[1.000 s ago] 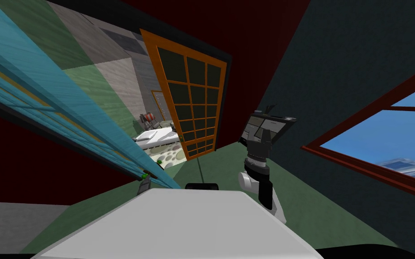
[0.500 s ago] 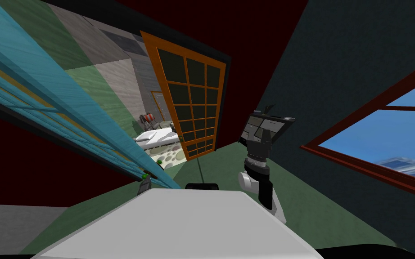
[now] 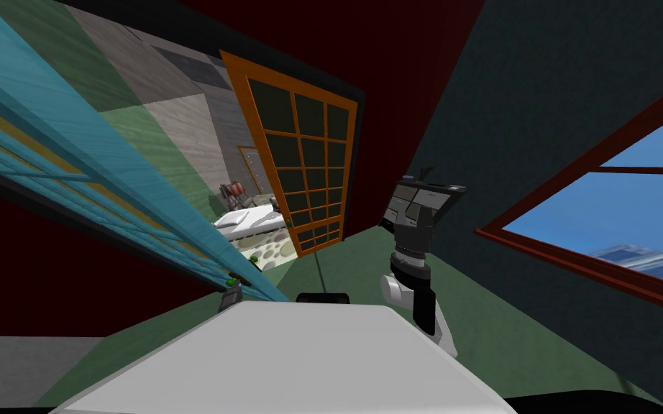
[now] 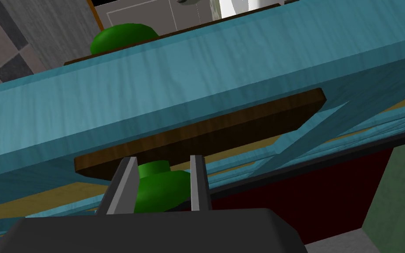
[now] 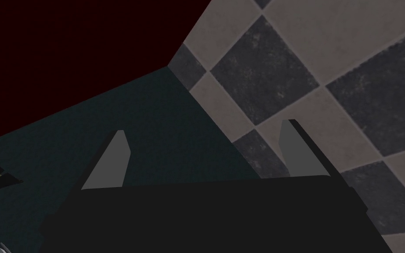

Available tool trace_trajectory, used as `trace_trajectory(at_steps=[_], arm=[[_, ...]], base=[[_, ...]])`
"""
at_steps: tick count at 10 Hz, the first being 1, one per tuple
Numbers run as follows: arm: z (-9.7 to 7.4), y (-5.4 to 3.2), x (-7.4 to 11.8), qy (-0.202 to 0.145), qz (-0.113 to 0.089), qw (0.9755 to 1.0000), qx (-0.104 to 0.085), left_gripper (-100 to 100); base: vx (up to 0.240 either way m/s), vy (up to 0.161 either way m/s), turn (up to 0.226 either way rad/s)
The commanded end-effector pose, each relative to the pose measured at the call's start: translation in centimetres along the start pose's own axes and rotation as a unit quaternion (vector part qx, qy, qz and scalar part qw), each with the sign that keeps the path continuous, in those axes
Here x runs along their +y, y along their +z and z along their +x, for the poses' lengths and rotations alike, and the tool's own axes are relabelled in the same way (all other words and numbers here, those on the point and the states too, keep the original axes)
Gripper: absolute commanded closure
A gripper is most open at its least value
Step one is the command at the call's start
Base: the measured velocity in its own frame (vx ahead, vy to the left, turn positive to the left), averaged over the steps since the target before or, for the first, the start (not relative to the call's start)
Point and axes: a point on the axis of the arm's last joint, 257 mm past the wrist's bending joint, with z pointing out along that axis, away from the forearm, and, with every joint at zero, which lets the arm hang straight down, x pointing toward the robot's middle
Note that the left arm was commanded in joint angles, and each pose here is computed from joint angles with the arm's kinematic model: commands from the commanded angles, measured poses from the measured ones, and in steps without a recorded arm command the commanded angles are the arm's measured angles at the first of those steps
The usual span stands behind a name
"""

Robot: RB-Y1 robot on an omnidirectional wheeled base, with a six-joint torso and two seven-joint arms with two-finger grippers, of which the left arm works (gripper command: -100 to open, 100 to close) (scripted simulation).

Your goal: Pull the door open

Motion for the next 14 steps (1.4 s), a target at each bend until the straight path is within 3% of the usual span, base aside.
trace_trajectory(at_steps=[1, 6, 14], arm=[[-2.02, 0.74, -0.66, -0.025, 0.004, 0.9995, -0.017, 100], [-1.72, 0.95, -0.99, -0.065, 0.009, 0.9977, -0.015, 100], [-1.72, 0.95, -0.99, -0.065, 0.009, 0.9977, -0.015, 100]], base=[[0.001, 0.000, -0.043], [0.014, 0.006, -0.027], [-0.001, 0.000, -0.005]])
